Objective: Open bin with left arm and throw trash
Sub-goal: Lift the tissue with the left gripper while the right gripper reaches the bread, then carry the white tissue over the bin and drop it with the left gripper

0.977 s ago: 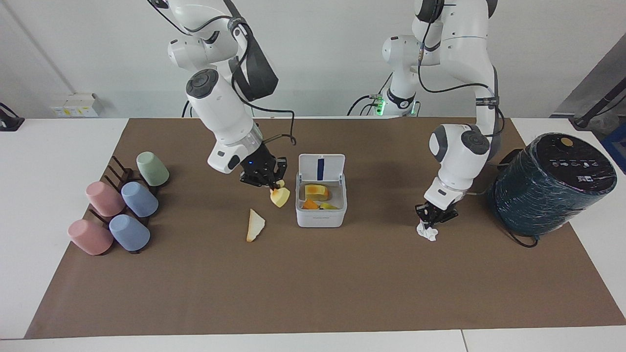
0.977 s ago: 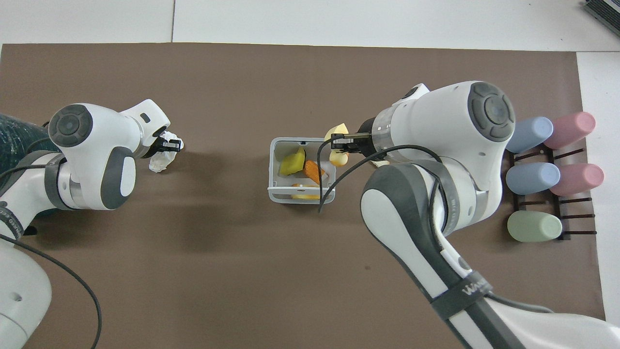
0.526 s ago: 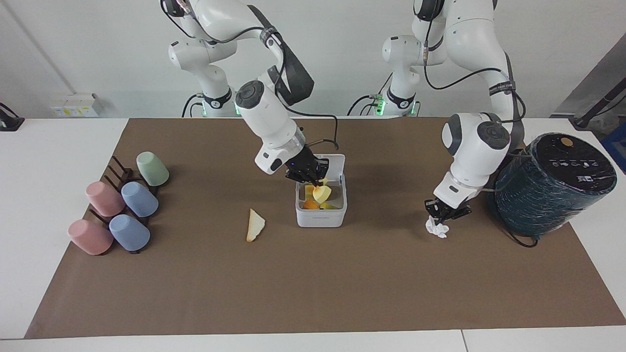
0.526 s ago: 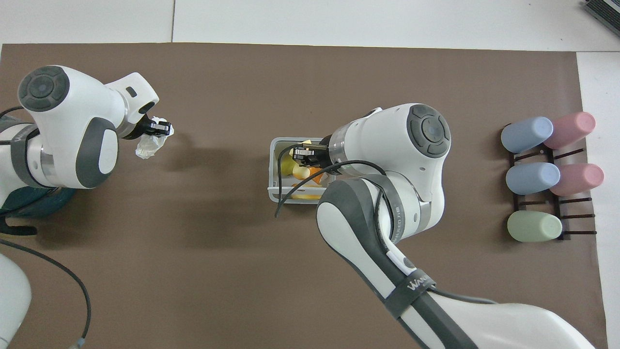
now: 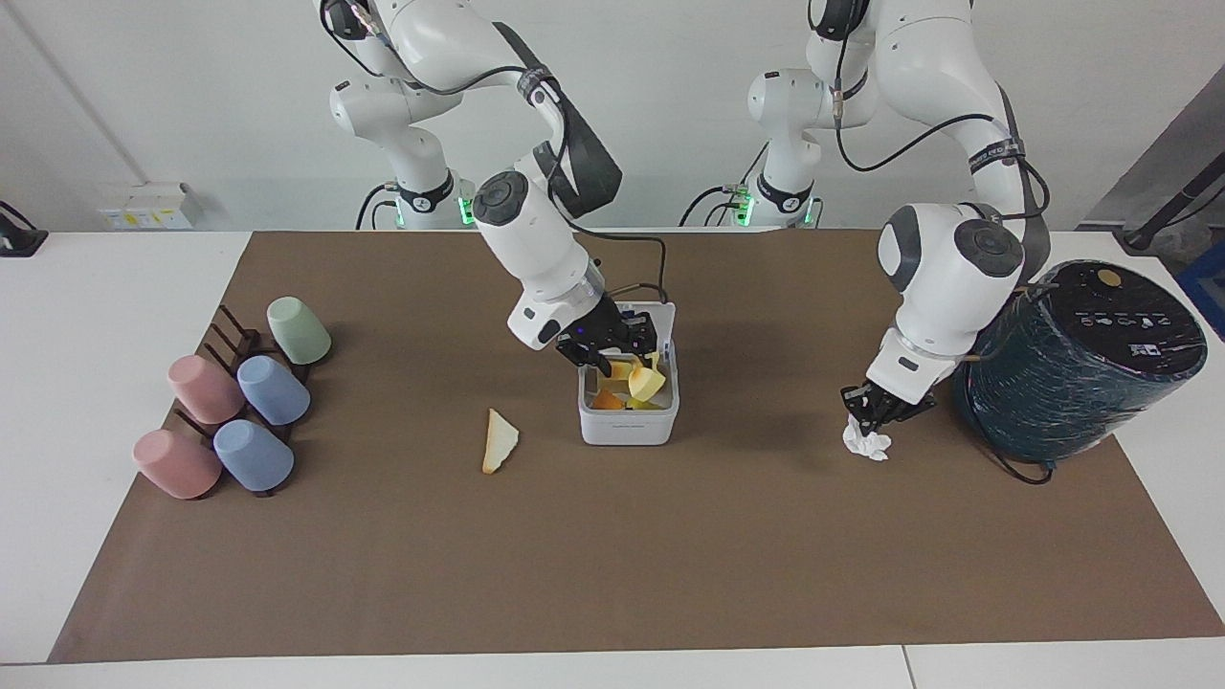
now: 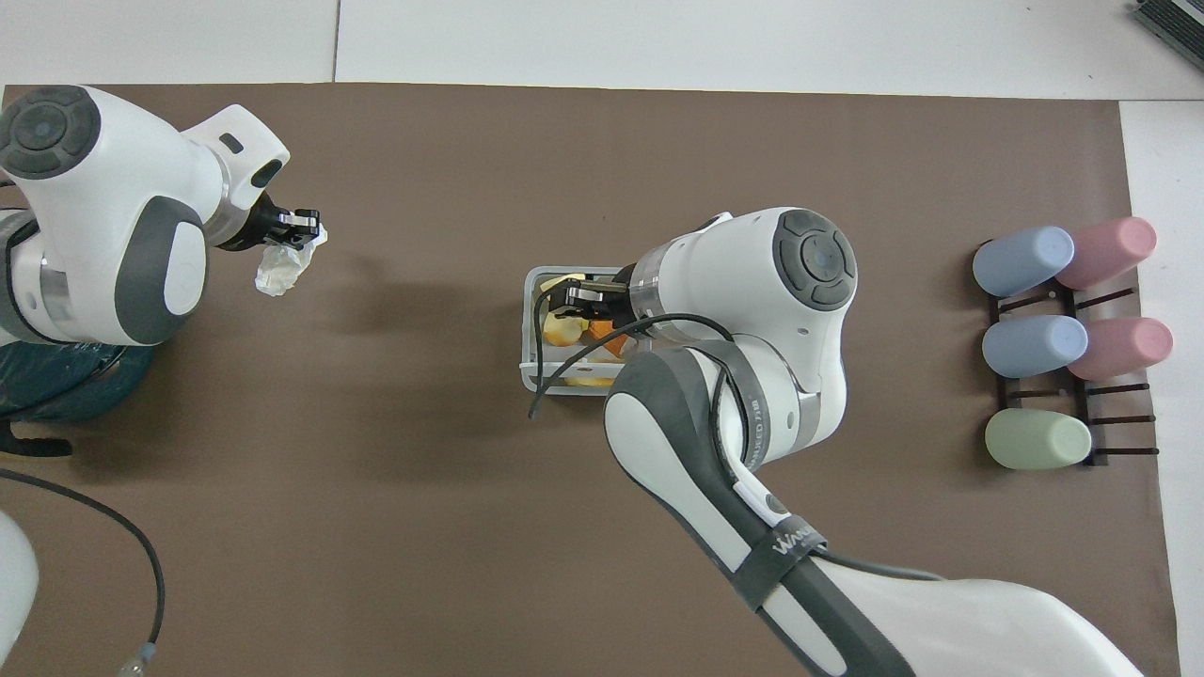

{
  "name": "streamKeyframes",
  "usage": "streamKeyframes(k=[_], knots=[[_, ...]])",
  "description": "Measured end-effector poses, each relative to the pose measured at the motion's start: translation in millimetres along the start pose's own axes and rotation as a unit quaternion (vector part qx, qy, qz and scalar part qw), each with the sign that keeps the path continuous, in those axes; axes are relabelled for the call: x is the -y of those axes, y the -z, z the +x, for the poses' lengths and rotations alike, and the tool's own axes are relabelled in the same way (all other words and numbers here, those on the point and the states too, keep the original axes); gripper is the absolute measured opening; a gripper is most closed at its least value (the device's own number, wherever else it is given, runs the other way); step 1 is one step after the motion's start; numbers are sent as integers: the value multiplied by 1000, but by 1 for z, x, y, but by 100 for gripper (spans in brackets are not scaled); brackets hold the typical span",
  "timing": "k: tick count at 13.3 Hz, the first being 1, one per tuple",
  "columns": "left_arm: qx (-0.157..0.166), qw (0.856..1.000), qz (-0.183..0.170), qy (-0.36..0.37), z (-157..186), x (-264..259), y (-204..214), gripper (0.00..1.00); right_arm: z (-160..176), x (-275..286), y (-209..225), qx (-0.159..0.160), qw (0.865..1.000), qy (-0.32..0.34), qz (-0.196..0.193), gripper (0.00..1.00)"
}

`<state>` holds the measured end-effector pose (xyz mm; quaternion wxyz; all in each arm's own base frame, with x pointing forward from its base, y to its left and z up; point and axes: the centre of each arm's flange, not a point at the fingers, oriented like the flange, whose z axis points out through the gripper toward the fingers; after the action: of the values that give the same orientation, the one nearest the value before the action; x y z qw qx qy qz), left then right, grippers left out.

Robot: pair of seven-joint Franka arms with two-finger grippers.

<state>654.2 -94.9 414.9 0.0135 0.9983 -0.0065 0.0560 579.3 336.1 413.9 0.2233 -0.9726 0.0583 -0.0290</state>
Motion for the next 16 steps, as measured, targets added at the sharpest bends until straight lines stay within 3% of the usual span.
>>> streamKeyframes(k=[2, 7, 10, 12, 14, 16], knots=[[-1, 999, -3, 40, 1, -8, 6, 4, 0, 0, 0, -1, 1000, 0, 0, 100], [19, 995, -5, 97, -5, -51, 20, 4, 1, 0, 2, -4, 1000, 8, -6, 100], [29, 989, -25, 140, -8, -84, 36, 4, 20, -14, 31, -47, 997, 44, -50, 100], [36, 982, -45, 180, -12, -105, 42, 4, 40, -40, 61, -73, 992, 74, -76, 100], [36, 975, -52, 211, -19, -133, 44, 4, 59, -81, 71, -74, 987, 100, -98, 100], [23, 968, -66, 242, -26, -167, 51, 4, 71, -124, 65, -67, 988, 85, -112, 100]])
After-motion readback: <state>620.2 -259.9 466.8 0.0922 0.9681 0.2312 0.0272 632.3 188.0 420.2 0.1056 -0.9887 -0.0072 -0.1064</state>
